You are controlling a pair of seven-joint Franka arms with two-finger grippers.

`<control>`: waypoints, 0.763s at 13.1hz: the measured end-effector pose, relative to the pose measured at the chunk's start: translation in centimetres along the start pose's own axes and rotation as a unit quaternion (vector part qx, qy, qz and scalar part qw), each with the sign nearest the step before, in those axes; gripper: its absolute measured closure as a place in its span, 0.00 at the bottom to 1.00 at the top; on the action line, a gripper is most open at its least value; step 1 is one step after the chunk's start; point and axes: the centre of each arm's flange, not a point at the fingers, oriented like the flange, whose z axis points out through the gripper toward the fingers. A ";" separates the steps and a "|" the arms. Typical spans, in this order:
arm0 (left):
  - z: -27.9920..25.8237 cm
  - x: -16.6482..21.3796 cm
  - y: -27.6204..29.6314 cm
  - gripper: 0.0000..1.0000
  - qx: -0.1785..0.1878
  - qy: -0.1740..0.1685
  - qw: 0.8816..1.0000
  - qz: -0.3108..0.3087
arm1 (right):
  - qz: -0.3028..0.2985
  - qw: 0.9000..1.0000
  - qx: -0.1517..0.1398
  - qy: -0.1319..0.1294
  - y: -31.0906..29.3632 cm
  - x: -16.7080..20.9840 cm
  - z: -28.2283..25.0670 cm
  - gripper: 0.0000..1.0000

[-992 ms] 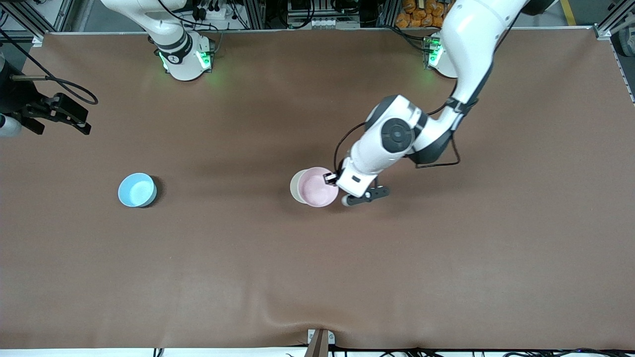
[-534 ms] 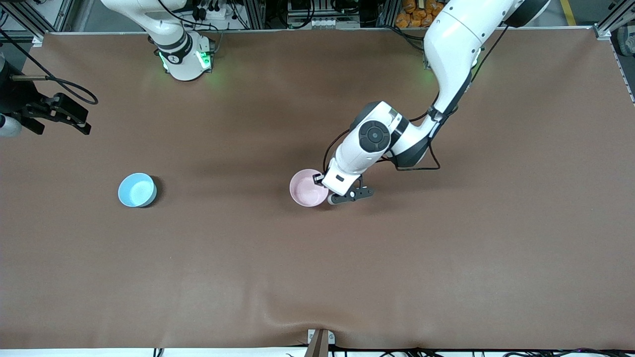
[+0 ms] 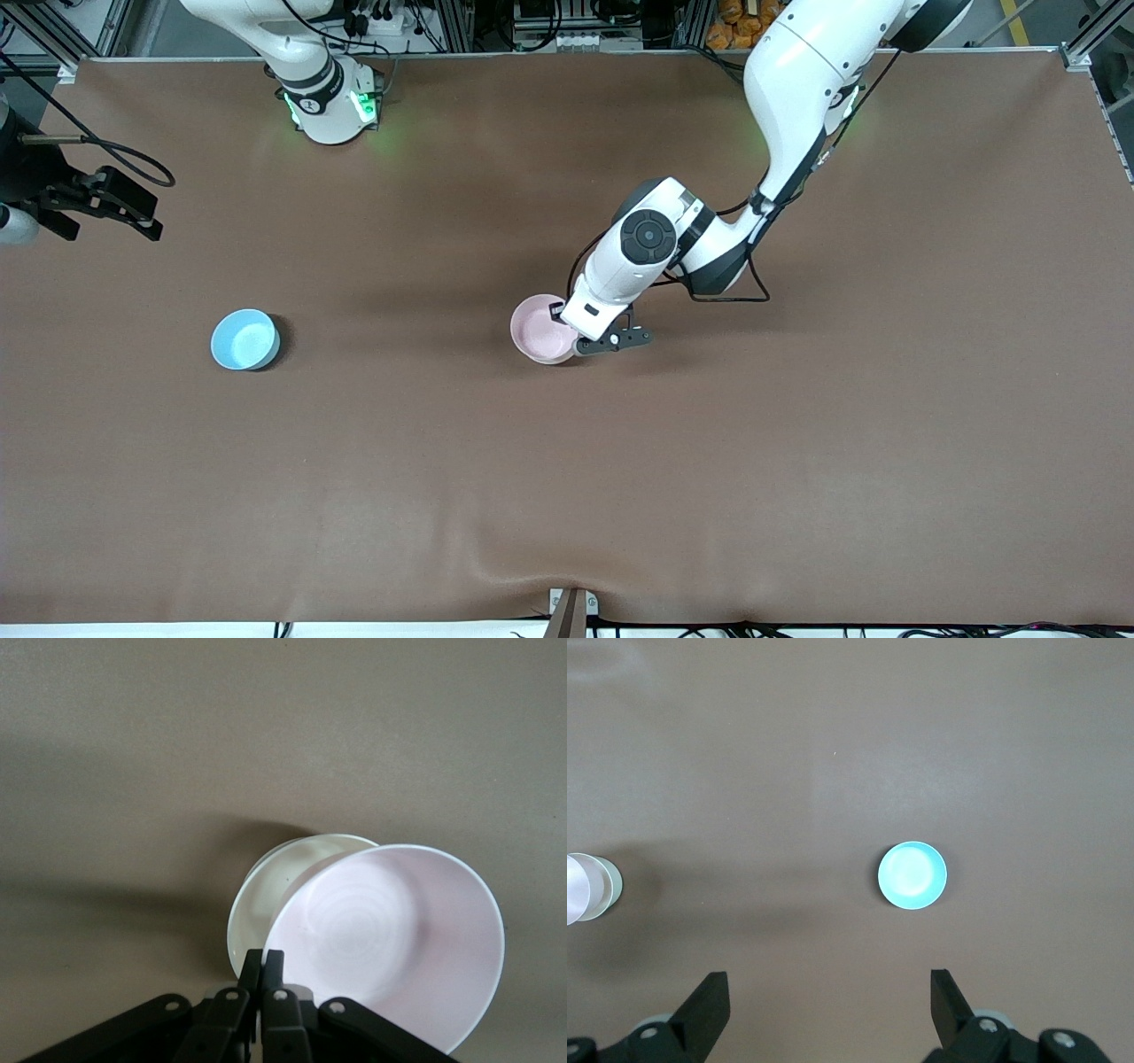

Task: Stack pink and blue bowls on white bowl
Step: 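Lower the pink bowl into the white bowl and open the left gripper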

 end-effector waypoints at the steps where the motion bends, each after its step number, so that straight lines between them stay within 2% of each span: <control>1: 0.2 0.0 -0.1 0.97 0.002 -0.001 1.000 0.000 | 0.000 1.000 0.000 0.000 0.0 0.0 0.0 0.00; 10: 0.9 -0.2 -0.5 0.97 0.008 -0.005 1.000 -0.003 | 0.000 1.000 0.000 0.000 0.0 0.0 0.0 0.00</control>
